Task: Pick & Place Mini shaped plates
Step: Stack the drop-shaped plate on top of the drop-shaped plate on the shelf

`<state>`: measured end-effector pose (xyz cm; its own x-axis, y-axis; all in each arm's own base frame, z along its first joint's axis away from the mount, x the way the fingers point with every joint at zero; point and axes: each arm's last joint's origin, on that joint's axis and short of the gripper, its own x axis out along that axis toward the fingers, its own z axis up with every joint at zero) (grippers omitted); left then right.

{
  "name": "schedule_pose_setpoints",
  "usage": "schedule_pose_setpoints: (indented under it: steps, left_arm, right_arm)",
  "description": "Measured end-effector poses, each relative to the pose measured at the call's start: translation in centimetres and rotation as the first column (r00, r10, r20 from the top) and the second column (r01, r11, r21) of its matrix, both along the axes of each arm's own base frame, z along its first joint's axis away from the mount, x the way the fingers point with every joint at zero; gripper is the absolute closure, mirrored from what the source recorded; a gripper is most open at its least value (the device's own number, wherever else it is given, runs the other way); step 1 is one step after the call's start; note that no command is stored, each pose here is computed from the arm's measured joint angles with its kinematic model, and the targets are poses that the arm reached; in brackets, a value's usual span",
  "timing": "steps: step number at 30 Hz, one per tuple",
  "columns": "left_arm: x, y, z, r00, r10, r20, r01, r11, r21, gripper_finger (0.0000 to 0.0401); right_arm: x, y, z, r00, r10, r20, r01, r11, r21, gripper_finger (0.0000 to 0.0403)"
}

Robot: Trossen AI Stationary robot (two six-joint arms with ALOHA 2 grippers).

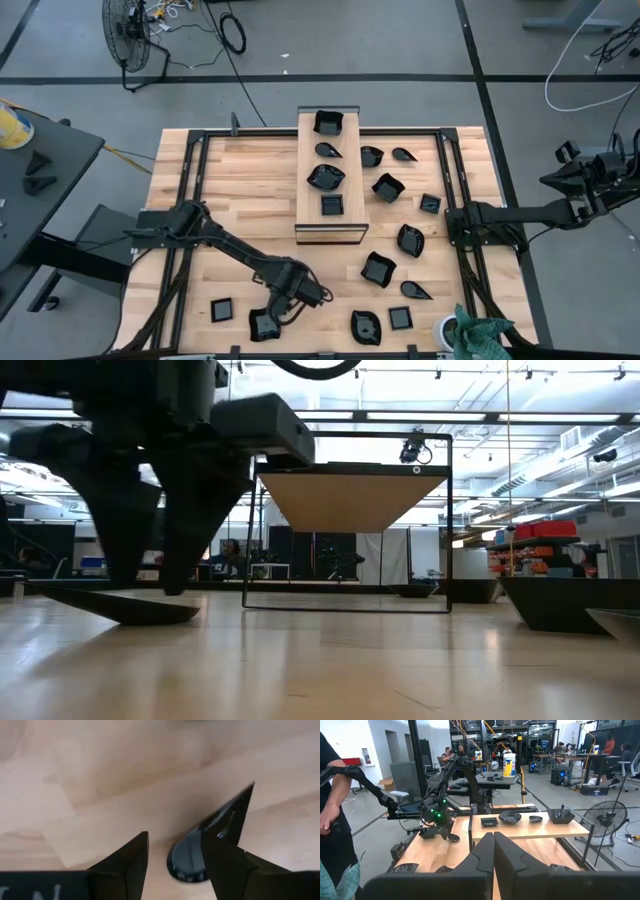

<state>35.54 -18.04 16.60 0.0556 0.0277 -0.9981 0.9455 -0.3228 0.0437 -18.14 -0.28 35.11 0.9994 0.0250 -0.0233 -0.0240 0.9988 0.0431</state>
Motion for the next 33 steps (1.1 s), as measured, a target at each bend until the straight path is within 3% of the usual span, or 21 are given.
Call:
schedule_pose_setpoints:
  steps: [20,33]
  left_arm:
    - [-1.2,0.6,-2.0,0.999,0.000,-0.051,0.003,0.999,0.045,0.0245]
    - [-1.2,0.6,-2.0,0.999,0.000,-0.051,0.002,0.999,0.045,0.0321]
  right_arm:
    - [0.0,0.0,0.0,1.000,0.000,0.000,0.000,1.000,0.000,0.0392]
    - [0.0,0.0,0.0,1.000,0.000,0.000,0.000,1.000,0.000,0.0392]
